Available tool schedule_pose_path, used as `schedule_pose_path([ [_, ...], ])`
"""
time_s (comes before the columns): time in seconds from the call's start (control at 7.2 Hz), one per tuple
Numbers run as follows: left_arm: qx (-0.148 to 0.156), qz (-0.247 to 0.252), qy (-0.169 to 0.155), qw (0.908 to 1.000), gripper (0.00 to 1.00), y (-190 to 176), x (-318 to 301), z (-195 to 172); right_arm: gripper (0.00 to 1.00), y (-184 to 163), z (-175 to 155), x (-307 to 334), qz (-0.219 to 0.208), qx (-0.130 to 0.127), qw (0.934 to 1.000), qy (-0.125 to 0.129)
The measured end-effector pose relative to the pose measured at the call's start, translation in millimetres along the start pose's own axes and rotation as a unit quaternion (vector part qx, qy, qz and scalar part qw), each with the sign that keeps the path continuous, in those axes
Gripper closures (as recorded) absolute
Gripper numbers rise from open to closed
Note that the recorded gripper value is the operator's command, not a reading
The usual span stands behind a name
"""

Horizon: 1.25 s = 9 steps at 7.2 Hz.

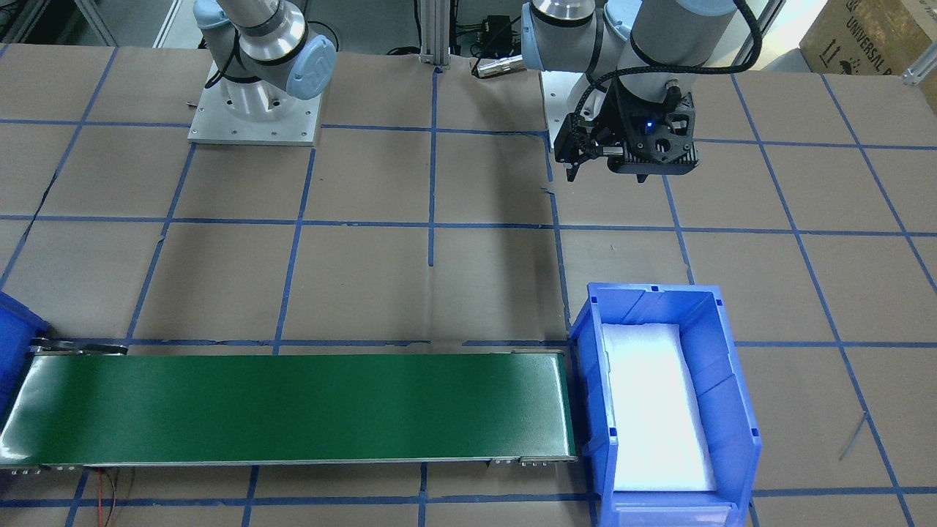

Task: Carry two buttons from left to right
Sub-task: 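Lift the yellow button and carry it into the blue bin with the right gripper, then lower the yellow button beside the red button and open the right gripper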

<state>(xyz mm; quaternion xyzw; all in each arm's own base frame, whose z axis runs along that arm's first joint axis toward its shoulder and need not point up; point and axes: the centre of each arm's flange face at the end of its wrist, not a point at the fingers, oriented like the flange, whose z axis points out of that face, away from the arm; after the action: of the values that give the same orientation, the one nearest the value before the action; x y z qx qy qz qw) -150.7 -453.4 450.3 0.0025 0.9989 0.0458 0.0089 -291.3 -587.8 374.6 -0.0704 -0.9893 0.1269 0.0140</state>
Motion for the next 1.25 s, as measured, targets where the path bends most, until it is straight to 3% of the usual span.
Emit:
schedule_pose_path([
  [0.28, 0.0, 0.0, 0.0, 1.0, 0.0, 0, 0, 0, 0.72, 3, 51, 28, 0.028, -0.014, 0.9994, -0.012],
  [0.56, -0.001, 0.0, 0.0, 1.0, 0.0, -1, 0, 1, 0.72, 9, 83, 40, 0.058, -0.03, 0.9977, -0.02],
  [1.25, -0.01, 0.0, -0.001, 0.9999, 0.0, 2, 0, 10, 0.71, 17, 107, 42, 0.072, -0.05, 0.9958, -0.027],
])
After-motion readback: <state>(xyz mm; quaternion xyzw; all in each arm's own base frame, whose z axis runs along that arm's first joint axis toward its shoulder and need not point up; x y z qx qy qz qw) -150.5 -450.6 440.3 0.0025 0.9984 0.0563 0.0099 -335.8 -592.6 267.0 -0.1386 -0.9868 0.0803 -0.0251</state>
